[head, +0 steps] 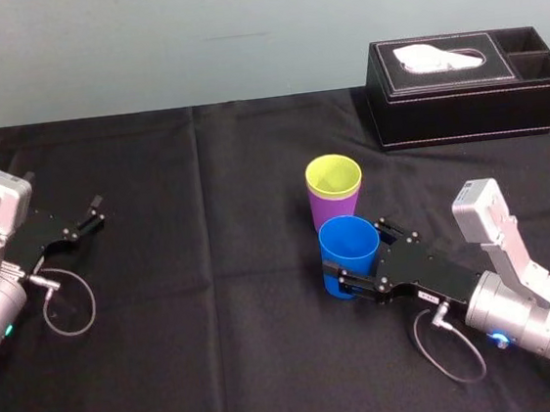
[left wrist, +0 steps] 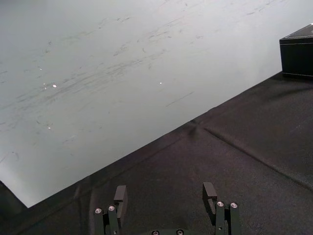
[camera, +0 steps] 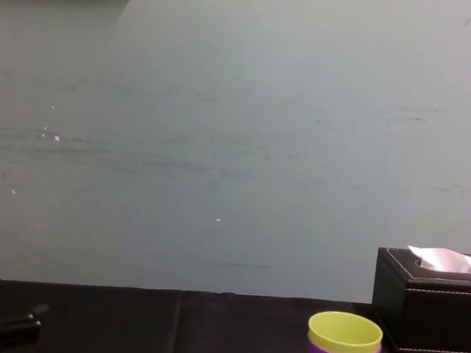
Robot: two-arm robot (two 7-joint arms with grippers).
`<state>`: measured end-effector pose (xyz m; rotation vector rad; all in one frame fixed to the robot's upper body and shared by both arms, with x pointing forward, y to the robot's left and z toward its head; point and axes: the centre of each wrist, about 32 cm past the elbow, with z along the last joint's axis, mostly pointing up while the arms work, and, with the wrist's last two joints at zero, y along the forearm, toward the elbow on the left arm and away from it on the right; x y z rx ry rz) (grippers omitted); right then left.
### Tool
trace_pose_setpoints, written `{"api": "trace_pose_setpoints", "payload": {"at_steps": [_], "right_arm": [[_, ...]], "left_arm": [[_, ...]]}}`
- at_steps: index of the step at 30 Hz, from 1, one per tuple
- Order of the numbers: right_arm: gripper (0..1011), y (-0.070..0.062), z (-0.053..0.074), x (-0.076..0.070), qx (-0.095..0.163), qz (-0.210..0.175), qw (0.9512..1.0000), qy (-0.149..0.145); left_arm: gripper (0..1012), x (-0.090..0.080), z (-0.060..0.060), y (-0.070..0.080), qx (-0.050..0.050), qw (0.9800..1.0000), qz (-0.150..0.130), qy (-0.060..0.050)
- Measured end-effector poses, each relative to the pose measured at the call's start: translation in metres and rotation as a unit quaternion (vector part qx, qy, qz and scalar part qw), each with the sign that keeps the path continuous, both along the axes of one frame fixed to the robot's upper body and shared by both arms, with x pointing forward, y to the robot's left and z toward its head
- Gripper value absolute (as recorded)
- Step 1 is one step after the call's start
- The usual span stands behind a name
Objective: Stack the three plastic cups sequentially using one hand.
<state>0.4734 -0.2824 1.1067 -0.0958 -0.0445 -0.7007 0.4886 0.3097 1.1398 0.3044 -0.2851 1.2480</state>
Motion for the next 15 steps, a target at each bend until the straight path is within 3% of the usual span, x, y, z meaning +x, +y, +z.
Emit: {"api": "trace_pose_setpoints", "payload": {"at_steps": [7, 15], "right_arm": [[755, 0.0, 0.0, 0.0, 0.0, 0.0, 1.0, 0.0], [724, 0.003, 0.023, -0.003, -0.006, 0.011, 0.9998, -0.016]], "left_arm": [[1011, 0.0, 0.0, 0.0, 0.0, 1.0, 0.0, 0.0], [1011, 0.0, 0.0, 0.0, 0.0, 1.0, 0.0, 0.0]]}}
